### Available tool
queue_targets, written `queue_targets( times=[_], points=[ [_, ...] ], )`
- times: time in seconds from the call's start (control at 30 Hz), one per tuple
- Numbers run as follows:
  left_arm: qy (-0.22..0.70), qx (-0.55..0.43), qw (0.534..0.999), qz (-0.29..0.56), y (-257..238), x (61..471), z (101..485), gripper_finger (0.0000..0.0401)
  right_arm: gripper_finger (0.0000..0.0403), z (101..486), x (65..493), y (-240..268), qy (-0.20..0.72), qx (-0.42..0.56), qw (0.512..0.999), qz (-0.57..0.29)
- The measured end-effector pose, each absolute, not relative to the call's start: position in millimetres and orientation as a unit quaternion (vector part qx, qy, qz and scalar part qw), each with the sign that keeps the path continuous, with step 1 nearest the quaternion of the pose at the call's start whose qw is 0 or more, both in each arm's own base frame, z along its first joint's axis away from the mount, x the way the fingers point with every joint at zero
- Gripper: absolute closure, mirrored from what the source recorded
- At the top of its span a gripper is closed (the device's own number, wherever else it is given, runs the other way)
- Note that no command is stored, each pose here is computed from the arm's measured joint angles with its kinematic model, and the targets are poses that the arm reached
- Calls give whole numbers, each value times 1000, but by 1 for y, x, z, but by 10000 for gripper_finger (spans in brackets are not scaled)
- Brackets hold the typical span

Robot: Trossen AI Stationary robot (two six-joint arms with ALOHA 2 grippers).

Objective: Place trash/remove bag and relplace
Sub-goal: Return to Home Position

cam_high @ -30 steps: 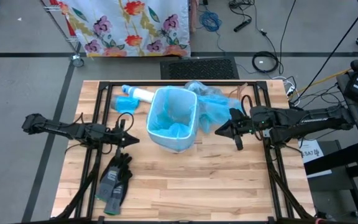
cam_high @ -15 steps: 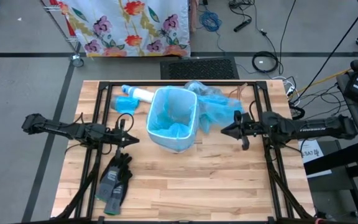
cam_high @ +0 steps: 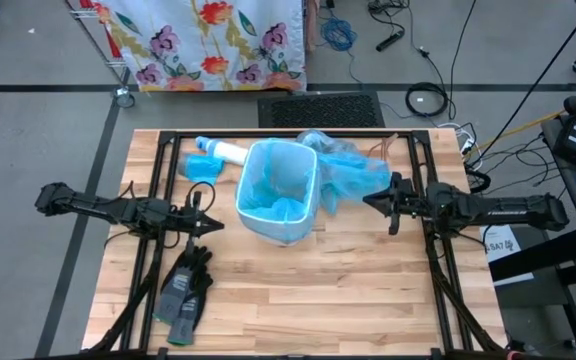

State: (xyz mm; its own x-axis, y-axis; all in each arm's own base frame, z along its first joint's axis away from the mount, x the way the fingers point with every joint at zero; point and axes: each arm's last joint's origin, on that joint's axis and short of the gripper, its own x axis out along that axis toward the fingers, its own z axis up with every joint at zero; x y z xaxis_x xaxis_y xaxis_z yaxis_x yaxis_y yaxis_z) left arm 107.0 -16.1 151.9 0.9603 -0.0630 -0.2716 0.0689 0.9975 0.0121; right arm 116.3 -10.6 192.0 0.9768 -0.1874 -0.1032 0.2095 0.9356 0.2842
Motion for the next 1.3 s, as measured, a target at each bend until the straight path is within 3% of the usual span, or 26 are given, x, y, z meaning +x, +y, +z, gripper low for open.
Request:
queue_targets(
  times=[0.8, 1.3],
  points=[
    [137, 11, 990, -33, -16, 107, 152, 376, 403, 185, 87, -4, 52, 59, 997, -14],
    [137, 11, 990, -33, -16, 107, 152, 376, 403, 176, 86, -2, 103, 79, 991, 4]
  ],
)
